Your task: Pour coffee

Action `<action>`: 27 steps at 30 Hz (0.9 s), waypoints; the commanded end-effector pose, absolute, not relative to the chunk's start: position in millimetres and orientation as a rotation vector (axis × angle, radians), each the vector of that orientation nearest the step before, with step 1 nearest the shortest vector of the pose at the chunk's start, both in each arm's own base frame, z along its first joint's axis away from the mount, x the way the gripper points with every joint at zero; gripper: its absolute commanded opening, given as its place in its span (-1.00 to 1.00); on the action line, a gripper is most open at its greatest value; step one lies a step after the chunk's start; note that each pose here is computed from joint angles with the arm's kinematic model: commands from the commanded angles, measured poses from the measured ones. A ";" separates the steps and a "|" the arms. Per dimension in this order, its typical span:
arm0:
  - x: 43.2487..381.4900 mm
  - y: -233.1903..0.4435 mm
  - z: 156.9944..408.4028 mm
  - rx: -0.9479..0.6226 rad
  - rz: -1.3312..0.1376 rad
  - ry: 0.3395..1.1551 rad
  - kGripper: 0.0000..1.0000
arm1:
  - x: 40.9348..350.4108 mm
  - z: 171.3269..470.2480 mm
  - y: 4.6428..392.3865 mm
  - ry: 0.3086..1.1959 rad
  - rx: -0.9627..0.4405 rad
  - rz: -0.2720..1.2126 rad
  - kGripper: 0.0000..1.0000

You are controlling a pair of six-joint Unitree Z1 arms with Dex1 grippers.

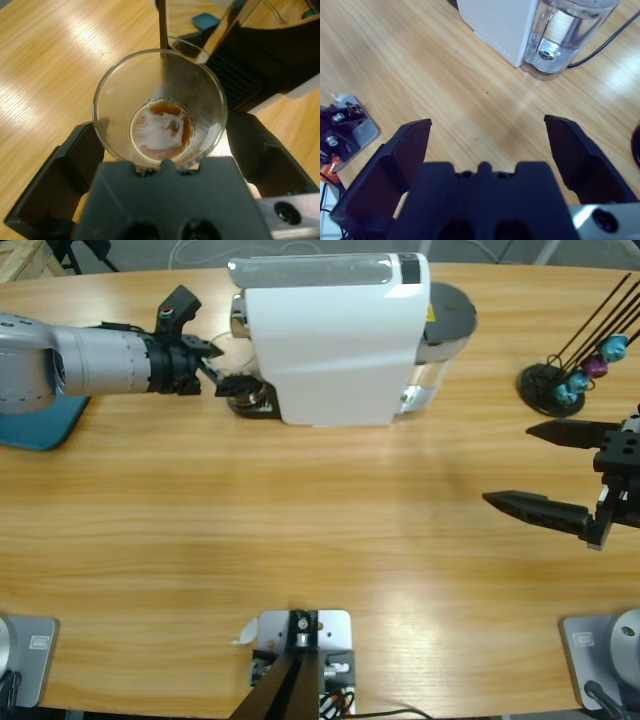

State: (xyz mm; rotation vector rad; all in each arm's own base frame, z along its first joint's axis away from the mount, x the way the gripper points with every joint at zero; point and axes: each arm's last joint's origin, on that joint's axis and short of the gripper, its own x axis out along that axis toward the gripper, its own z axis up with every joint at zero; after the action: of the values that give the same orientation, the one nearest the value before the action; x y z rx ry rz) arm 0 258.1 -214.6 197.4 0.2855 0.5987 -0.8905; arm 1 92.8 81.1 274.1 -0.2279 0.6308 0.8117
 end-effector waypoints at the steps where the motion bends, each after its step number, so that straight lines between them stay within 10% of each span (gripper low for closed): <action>1: 270.7 -219.4 177.9 0.292 -0.907 0.636 0.52 | 95.6 271.6 85.8 0.675 -0.224 0.829 1.00; 8: 274.1 -221.1 174.4 0.289 -0.914 0.644 -0.03 | 96.1 271.8 86.7 0.681 -0.222 0.836 1.00; 17: 271.2 -217.2 177.9 0.289 -0.911 0.638 -0.03 | 96.7 271.6 87.3 0.685 -0.223 0.837 1.00; 27: 227.3 -133.5 230.4 0.241 -0.629 0.578 -0.02 | 95.3 272.4 86.5 0.678 -0.219 0.844 1.00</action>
State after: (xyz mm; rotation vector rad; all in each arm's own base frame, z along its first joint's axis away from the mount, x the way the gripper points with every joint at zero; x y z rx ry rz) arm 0 260.9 -184.9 198.3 0.2731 0.6170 -0.8231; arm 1 93.9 82.4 272.3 -0.2302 0.6519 0.8176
